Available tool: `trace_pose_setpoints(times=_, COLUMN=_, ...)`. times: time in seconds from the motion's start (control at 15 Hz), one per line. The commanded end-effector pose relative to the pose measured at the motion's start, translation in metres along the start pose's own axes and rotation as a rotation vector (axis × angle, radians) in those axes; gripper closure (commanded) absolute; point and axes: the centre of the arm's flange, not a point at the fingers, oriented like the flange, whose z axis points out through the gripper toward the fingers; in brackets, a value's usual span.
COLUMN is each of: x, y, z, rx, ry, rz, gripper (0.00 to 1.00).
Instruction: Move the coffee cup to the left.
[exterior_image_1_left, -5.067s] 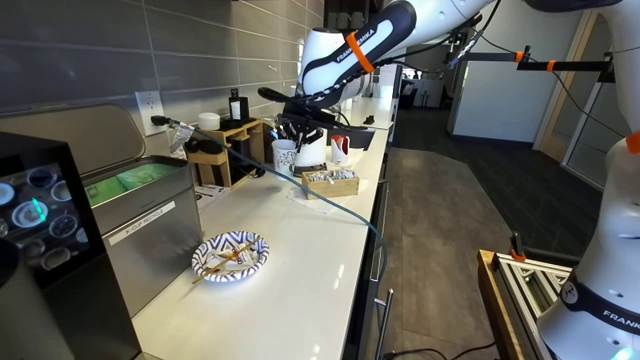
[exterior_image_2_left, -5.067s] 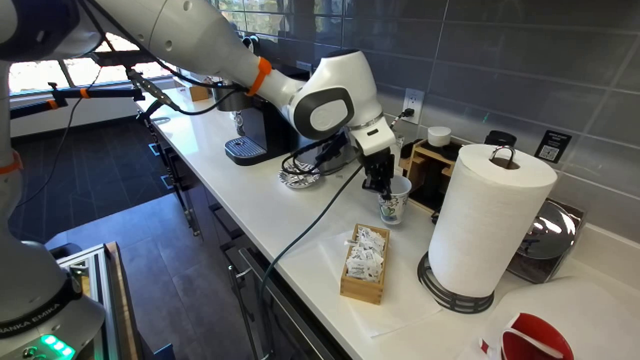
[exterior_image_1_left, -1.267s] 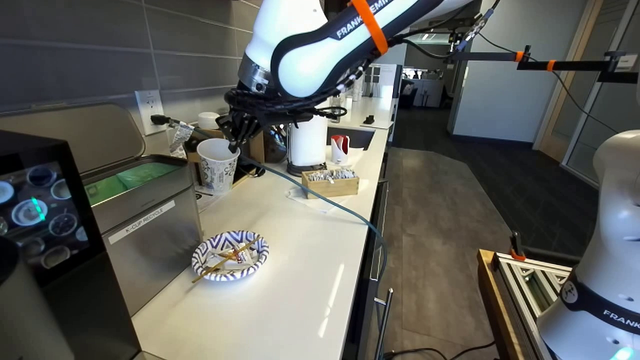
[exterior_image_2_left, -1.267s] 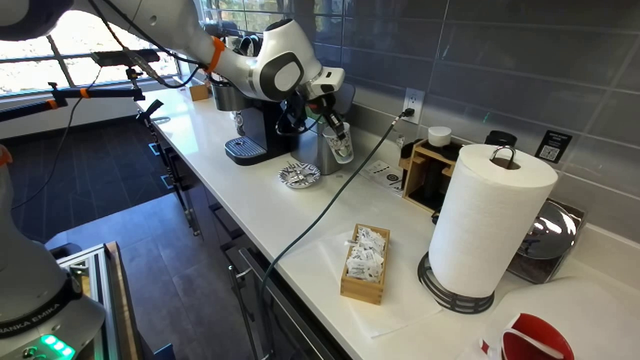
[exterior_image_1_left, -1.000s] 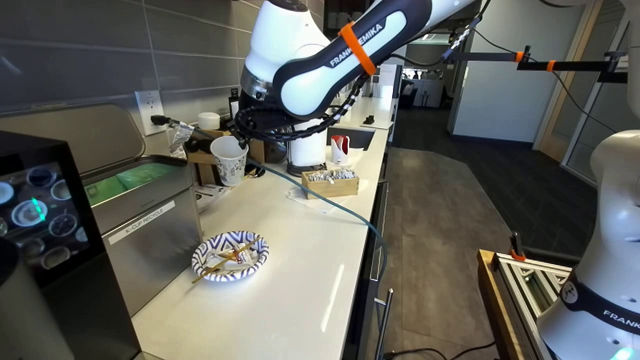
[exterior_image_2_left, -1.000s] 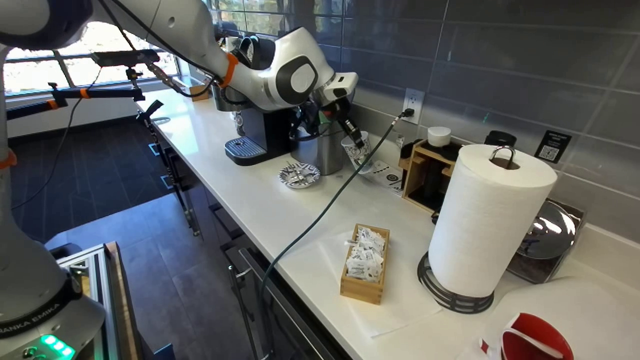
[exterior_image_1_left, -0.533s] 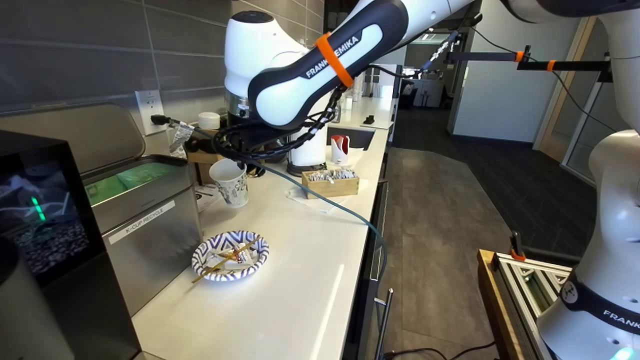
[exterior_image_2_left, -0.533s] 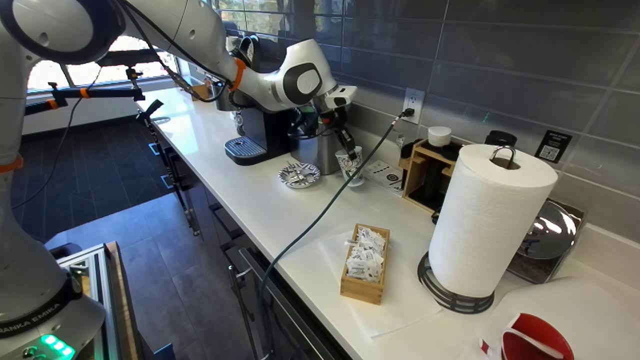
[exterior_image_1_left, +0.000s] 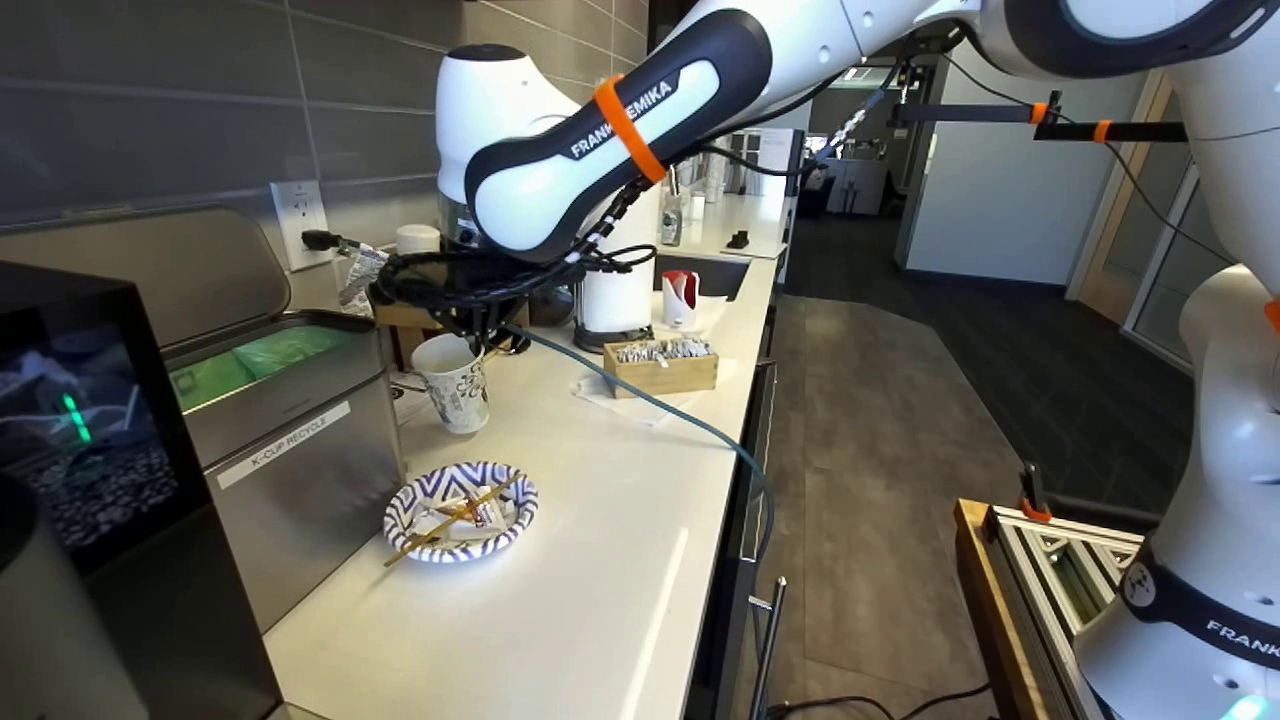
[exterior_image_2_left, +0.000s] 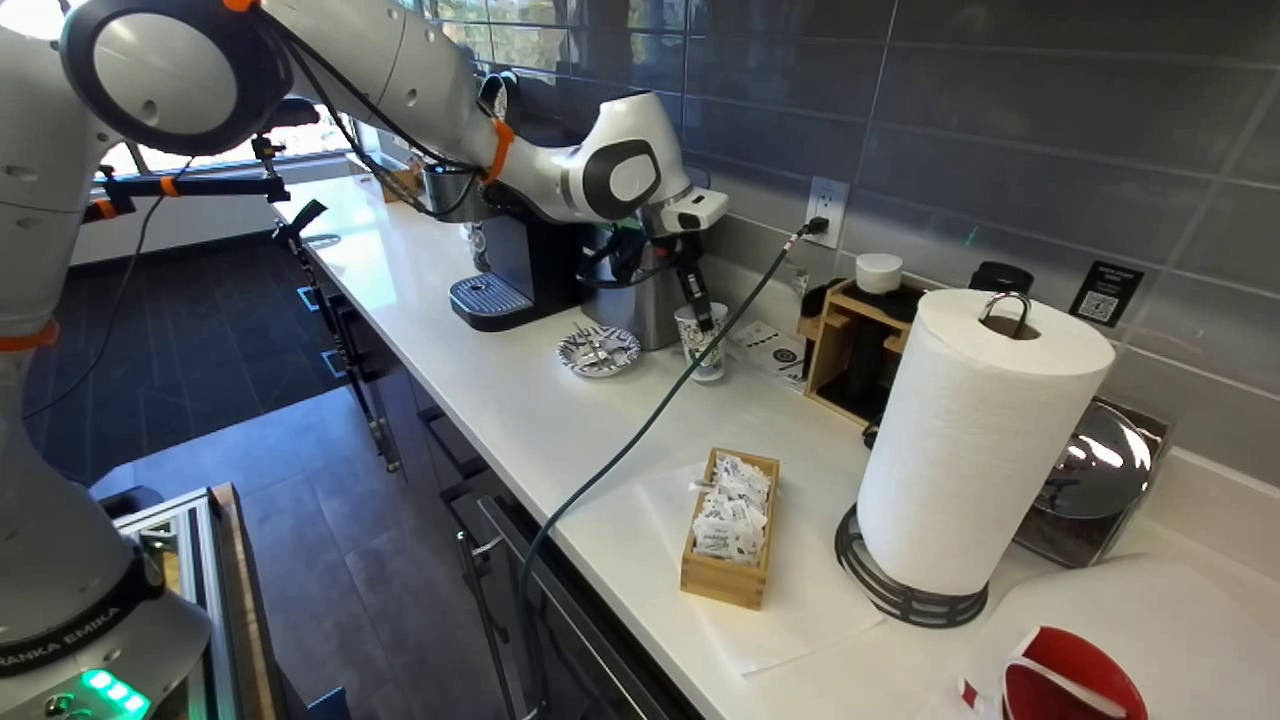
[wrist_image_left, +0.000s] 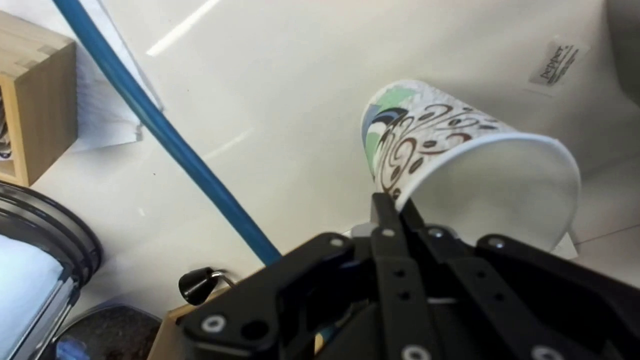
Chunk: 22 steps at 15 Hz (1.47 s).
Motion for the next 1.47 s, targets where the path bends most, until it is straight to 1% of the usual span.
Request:
trace_pose_setpoints(times=0.0, x=0.015, y=-0.003, z=0.018, rx=0.016, ry=-0.025, rz=0.093, gripper=0.71)
trace_pose_setpoints(times=0.07, x=0.017, y=-0.003, z=0.019, rx=0.021, ry=-0.027, rz=0.108, gripper=0.7)
trace_pose_setpoints(times=0.13, x=0.019, y=-0.002, z=0.02, rx=0.025, ry=-0.027, rz=0.119, gripper=0.64)
trace_pose_setpoints(times=0.2, x=0.021, y=-0.002, z=0.02, rx=0.024, ry=-0.028, rz=0.128, gripper=0.56)
trace_pose_setpoints(times=0.33, x=0.025, y=-0.002, z=0.012, rx=0.027, ry=-0.028, rz=0.136, gripper=0.42)
trace_pose_setpoints(times=0.53, x=0.033, y=0.0, z=-0.011, rx=0.037, ry=-0.042, rz=0.141, gripper=0.18)
trace_pose_setpoints(times=0.67, x=0.033, y=0.005, z=-0.03, rx=0.007, ry=-0.064, rz=0.102, gripper=0.05)
trace_pose_setpoints(times=0.73, x=0.033, y=0.01, z=-0.041, rx=-0.004, ry=-0.075, rz=0.075, gripper=0.0)
trace_pose_setpoints(times=0.87, x=0.032, y=0.02, z=-0.061, rx=-0.002, ry=-0.111, rz=0.02, gripper=0.0)
trace_pose_setpoints(times=0.93, x=0.032, y=0.027, z=-0.072, rx=0.017, ry=-0.131, rz=-0.02, gripper=0.0)
trace_pose_setpoints(times=1.07, x=0.033, y=0.046, z=-0.094, rx=0.073, ry=-0.141, rz=-0.118, gripper=0.0)
trace_pose_setpoints(times=1.13, x=0.035, y=0.056, z=-0.106, rx=0.115, ry=-0.144, rz=-0.154, gripper=0.0)
trace_pose_setpoints(times=1.27, x=0.039, y=0.077, z=-0.123, rx=0.133, ry=-0.136, rz=-0.186, gripper=0.0)
trace_pose_setpoints(times=1.4, x=0.041, y=0.102, z=-0.135, rx=0.118, ry=-0.124, rz=-0.191, gripper=0.0)
